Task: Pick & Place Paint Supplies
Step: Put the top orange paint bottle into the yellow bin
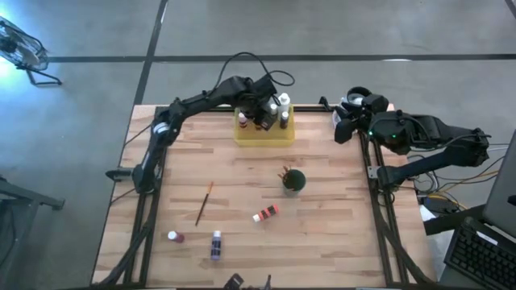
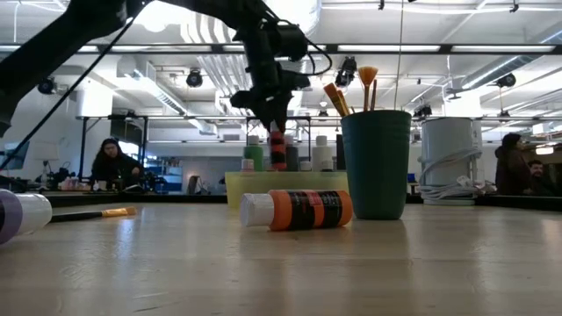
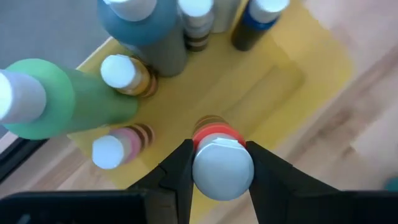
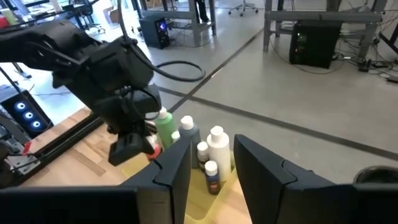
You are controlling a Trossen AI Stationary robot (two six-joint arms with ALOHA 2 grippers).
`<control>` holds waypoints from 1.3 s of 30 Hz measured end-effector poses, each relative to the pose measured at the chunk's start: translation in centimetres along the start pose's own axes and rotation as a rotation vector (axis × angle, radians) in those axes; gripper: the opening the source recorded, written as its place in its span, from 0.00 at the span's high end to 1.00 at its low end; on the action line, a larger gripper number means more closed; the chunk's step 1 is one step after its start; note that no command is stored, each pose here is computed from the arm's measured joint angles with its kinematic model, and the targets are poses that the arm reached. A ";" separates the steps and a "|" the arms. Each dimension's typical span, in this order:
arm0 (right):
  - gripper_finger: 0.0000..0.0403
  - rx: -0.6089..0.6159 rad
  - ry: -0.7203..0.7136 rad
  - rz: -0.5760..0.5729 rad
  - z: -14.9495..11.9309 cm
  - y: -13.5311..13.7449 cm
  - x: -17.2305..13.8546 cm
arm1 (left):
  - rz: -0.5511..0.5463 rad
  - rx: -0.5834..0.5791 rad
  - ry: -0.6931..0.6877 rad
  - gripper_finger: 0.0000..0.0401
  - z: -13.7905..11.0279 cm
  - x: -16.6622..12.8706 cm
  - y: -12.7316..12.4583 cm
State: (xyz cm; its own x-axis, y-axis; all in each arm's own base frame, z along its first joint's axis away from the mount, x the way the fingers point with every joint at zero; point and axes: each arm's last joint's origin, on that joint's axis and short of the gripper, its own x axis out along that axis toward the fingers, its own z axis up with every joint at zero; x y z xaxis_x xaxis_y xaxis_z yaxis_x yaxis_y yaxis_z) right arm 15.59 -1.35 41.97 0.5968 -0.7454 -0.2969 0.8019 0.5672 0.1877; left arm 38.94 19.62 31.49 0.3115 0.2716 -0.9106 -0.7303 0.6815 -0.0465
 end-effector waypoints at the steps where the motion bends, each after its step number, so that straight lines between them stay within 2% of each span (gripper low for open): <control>1: 0.71 0.000 0.000 -0.001 0.0 0.0 0.0 | 0.012 -0.001 0.002 0.70 0.0 0.4 0.0; 8: 0.67 -0.020 0.008 -0.022 -0.1 -0.2 0.1 | 0.084 -0.019 -0.009 0.70 0.3 1.9 0.2; 15: 0.62 -0.026 0.005 -0.046 0.0 -0.5 0.4 | 0.084 -0.058 -0.022 0.70 0.8 3.7 0.4; 23: 0.60 -0.048 0.021 -0.056 -0.2 -0.7 0.4 | 0.101 -0.090 -0.006 0.70 1.3 5.2 1.7; 39: 0.68 -0.062 0.031 -0.059 -0.3 -0.8 0.4 | 0.108 -0.093 0.007 0.70 0.9 6.4 2.0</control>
State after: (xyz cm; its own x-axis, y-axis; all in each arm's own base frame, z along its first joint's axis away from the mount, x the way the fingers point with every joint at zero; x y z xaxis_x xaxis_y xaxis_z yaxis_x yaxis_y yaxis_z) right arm 15.21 -1.97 41.44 0.5468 -0.7674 -0.3348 0.8316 0.5442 0.1107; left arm 40.02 23.38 25.96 0.2247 0.3350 -0.9150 -0.8126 0.5826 0.0138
